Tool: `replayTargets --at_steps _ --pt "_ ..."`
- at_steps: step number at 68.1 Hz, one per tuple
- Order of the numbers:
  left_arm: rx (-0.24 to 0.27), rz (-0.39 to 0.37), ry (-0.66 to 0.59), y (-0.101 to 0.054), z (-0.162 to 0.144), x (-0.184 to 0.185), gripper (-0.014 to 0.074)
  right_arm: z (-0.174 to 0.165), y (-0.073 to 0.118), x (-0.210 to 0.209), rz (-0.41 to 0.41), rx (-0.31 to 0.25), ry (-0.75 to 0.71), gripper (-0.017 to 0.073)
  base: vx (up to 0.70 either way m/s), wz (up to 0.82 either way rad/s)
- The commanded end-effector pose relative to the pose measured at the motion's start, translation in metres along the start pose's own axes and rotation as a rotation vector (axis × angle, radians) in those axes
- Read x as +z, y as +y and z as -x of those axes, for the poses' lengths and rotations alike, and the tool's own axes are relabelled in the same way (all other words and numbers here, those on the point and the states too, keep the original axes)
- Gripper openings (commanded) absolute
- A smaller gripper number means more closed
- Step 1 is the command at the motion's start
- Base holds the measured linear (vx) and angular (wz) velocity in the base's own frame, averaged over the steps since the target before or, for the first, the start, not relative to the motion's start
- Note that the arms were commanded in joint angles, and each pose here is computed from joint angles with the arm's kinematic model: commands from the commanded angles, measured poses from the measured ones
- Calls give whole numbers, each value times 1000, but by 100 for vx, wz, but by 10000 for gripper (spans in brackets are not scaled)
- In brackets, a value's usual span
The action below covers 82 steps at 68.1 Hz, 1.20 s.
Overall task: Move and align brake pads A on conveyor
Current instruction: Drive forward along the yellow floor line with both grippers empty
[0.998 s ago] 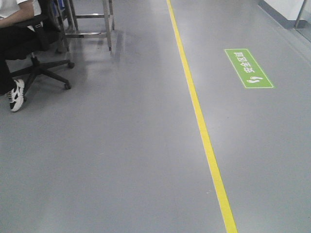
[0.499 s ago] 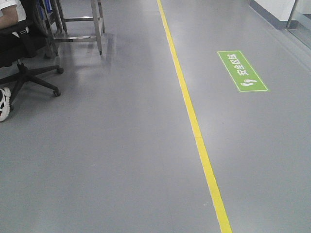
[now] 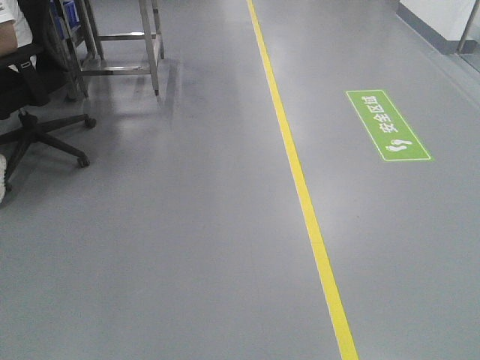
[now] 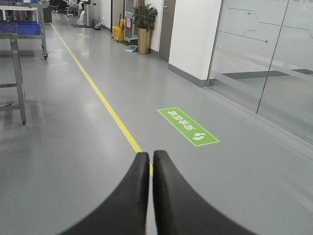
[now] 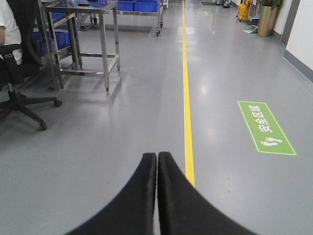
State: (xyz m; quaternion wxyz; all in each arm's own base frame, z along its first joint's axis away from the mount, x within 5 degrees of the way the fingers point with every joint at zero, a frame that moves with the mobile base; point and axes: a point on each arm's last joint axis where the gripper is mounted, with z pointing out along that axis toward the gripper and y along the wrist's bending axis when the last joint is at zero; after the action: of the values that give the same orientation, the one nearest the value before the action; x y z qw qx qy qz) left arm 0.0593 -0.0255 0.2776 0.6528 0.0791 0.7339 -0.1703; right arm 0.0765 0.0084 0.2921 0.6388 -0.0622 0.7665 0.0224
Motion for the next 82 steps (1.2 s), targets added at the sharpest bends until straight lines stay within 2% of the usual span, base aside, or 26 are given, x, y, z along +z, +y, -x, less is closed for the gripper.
replayTargets --at_steps 1,82 --pt "-5 6 -87 0 14 -2 -7 15 -1 -2 -5 -12 -88 -3 41 2" --pt "-5 6 -87 0 14 -2 -7 15 -1 -2 -5 -12 -88 -3 45 -6"
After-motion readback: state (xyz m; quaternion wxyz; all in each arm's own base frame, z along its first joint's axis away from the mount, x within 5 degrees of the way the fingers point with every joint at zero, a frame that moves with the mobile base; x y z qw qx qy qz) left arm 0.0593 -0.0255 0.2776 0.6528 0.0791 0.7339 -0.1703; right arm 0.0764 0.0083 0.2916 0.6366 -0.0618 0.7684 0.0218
